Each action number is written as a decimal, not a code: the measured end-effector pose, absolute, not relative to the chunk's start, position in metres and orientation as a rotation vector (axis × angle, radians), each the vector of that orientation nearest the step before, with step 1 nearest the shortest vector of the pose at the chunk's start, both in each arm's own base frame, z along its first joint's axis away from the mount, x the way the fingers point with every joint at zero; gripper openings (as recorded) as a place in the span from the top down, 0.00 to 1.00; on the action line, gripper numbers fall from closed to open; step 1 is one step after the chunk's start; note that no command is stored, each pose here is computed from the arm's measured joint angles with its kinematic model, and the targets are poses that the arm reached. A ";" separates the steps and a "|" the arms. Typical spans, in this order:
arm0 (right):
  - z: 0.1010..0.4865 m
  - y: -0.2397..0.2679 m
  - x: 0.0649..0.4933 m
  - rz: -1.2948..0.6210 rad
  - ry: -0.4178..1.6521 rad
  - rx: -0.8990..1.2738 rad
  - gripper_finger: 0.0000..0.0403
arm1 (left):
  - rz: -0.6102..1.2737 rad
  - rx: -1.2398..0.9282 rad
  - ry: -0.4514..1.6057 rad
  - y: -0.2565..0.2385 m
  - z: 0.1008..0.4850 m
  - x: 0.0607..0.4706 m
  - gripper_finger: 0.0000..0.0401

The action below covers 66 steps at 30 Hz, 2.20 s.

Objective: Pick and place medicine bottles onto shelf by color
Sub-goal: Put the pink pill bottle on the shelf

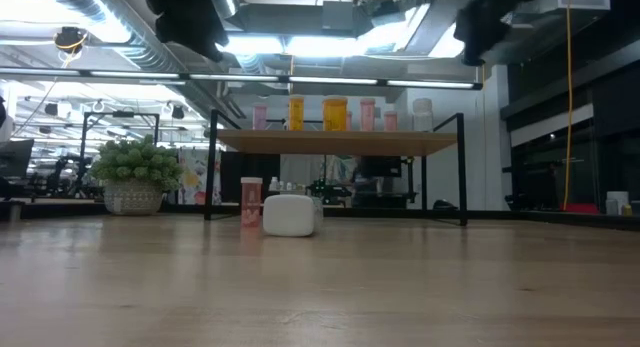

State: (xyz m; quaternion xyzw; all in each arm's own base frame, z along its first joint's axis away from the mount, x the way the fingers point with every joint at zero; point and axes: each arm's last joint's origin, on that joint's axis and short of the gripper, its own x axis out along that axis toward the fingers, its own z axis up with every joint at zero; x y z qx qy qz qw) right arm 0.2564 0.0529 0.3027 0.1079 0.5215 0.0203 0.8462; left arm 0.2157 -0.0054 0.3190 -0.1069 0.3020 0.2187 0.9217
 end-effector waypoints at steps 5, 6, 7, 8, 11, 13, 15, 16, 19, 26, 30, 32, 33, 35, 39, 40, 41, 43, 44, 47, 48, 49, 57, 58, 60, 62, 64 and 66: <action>0.303 0.063 0.244 -0.027 1.158 0.207 0.37 | 0.445 -0.196 0.685 -0.011 0.298 0.243 0.47; 0.305 0.064 0.240 -0.041 1.157 0.187 0.37 | 0.469 -0.186 0.700 -0.011 0.292 0.248 0.47; 0.307 0.065 0.237 -0.060 1.145 0.169 0.37 | 0.508 -0.163 0.711 -0.010 0.286 0.254 0.47; 0.310 0.065 0.233 -0.078 1.134 0.154 0.37 | 0.559 -0.134 0.708 -0.009 0.281 0.260 0.47; 0.318 0.066 0.220 -0.148 1.104 0.145 0.37 | 0.667 -0.078 0.744 -0.007 0.262 0.273 0.47; 0.322 0.067 0.210 -0.182 1.095 0.163 0.37 | 0.671 -0.104 0.773 -0.006 0.252 0.280 0.47; 0.327 0.068 0.201 -0.209 1.076 0.174 0.37 | 0.663 -0.136 0.809 -0.005 0.242 0.285 0.47; 0.329 0.069 0.197 -0.217 1.064 0.175 0.37 | 0.666 -0.140 0.823 -0.006 0.237 0.287 0.47; 0.333 0.070 0.187 -0.238 1.027 0.174 0.37 | 0.683 -0.166 0.847 -0.005 0.227 0.292 0.47; 0.337 0.073 0.181 -0.255 0.983 0.169 0.37 | 0.684 -0.320 0.866 0.005 0.220 0.297 0.47; 0.337 0.073 0.181 -0.255 0.983 0.167 0.37 | 0.719 -0.383 0.833 0.010 0.220 0.298 0.47; 0.337 0.073 0.181 -0.257 0.981 0.165 0.37 | 0.717 -0.419 0.823 0.012 0.221 0.299 0.46; 0.337 0.073 0.181 -0.257 0.981 0.165 0.37 | 0.708 -0.435 0.828 0.013 0.220 0.299 0.46; 0.337 0.073 0.181 -0.257 0.980 0.165 0.37 | 0.705 -0.449 0.835 0.013 0.218 0.300 0.46; 0.337 0.073 0.181 -0.257 0.978 0.167 0.37 | 0.714 -0.444 0.853 0.013 0.212 0.303 0.45; 0.337 0.073 0.182 -0.257 0.977 0.168 0.37 | 0.715 -0.444 0.849 0.013 0.210 0.306 0.45; 0.337 0.073 0.182 -0.257 0.977 0.169 0.37 | 0.717 -0.440 0.867 0.013 0.206 0.306 0.45; 0.337 0.073 0.182 -0.257 0.977 0.169 0.37 | 0.725 -0.432 0.878 0.013 0.203 0.306 0.45; 0.337 0.073 0.182 -0.257 0.978 0.169 0.37 | 0.719 -0.440 0.856 0.013 0.202 0.310 0.45; 0.337 0.073 0.182 -0.259 0.977 0.173 0.37 | 0.716 -0.445 0.873 0.013 0.200 0.309 0.45; 0.336 0.073 0.182 -0.262 0.977 0.178 0.37 | 0.705 -0.454 0.869 0.013 0.199 0.312 0.45; 0.336 0.074 0.182 -0.267 0.977 0.187 0.37 | 0.704 -0.456 0.869 0.013 0.196 0.314 0.45; 0.336 0.074 0.182 -0.270 0.977 0.191 0.37 | 0.703 -0.450 0.894 0.010 0.185 0.319 0.45; 0.336 0.073 0.182 -0.270 0.979 0.191 0.37 | 0.699 -0.449 0.904 0.010 0.184 0.318 0.45; 0.336 0.073 0.182 -0.271 0.979 0.190 0.37 | 0.699 -0.446 0.900 0.008 0.184 0.318 0.45; 0.336 0.073 0.182 -0.271 0.980 0.190 0.37 | 0.698 -0.445 0.910 0.008 0.181 0.319 0.45; 0.336 0.073 0.182 -0.271 0.980 0.190 0.37 | 0.697 -0.444 0.923 0.008 0.181 0.318 0.45; 0.336 0.073 0.182 -0.270 0.980 0.189 0.37 | 0.691 -0.451 0.911 0.008 0.182 0.319 0.45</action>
